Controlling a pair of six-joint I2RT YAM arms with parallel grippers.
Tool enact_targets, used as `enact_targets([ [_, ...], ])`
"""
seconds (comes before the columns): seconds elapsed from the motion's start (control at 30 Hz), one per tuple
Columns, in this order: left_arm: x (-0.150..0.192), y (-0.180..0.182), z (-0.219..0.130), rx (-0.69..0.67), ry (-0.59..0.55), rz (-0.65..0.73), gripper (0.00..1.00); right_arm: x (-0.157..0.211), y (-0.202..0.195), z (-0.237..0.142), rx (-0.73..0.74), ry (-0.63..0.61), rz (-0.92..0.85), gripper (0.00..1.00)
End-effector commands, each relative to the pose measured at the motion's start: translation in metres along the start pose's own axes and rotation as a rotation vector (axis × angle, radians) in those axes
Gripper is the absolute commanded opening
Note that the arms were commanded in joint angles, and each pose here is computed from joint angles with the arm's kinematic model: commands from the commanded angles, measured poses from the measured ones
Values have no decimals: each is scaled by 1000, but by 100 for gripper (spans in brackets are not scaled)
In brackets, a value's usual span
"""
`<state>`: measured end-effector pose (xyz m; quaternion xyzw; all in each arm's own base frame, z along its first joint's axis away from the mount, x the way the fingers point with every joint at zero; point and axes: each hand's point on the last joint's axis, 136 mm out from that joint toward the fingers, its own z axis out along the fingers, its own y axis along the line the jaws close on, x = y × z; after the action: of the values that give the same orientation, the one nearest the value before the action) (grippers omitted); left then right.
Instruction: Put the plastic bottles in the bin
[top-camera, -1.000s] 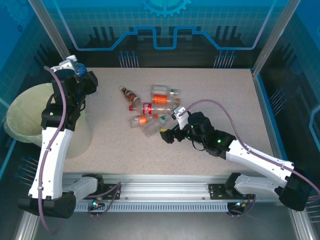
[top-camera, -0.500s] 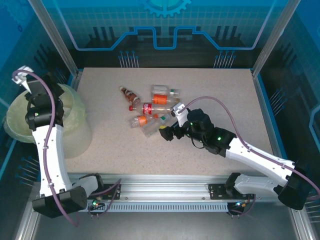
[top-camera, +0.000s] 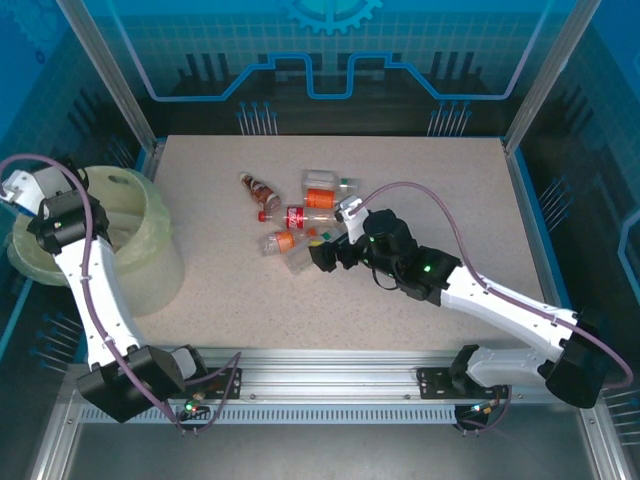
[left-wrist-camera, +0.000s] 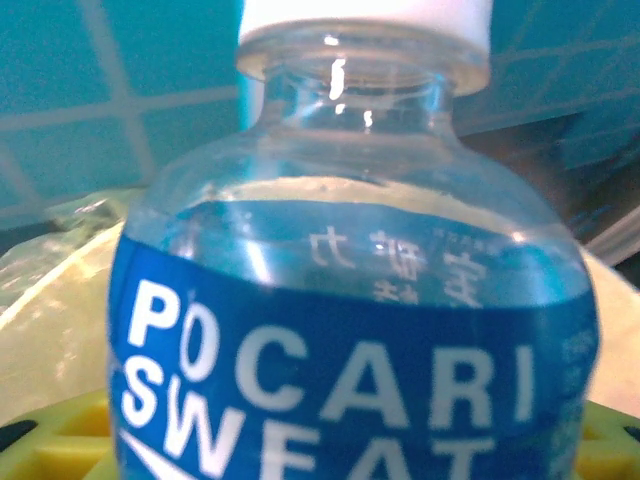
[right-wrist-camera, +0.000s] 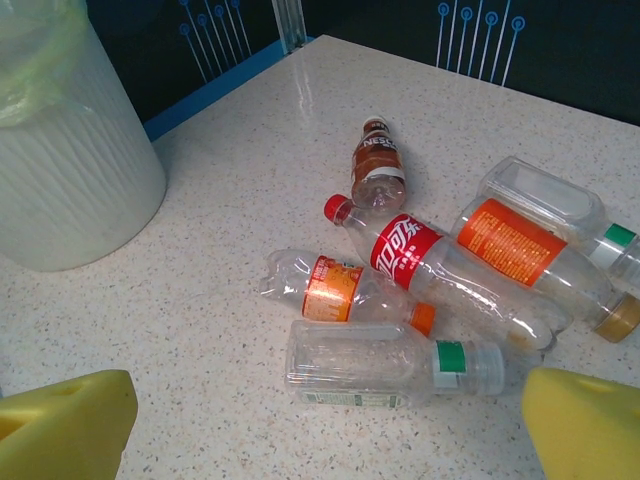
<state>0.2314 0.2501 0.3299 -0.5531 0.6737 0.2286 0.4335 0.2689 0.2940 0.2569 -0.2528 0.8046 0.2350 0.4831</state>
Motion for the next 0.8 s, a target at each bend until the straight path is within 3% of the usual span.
enact_targets([
  [0.0,9,31,0,-139,24,-58,59,-13,4,3,11,-14,34,100],
  [0.1,11,45,-2,-190,26,-99,65,-11,4,8,20,16,32,100],
  [0.3,8,47,-8,-198,46,-134,88,-8,0,20,58,31,53,100],
  [0.5,6,36,-12,-128,62,-141,98,-2,-11,35,122,19,103,100],
  [0.63,10,11,-16,15,119,-121,99,12,-35,36,263,25,208,100],
  [0.77,19,-37,-36,286,221,-14,99,37,-62,31,416,31,358,100],
])
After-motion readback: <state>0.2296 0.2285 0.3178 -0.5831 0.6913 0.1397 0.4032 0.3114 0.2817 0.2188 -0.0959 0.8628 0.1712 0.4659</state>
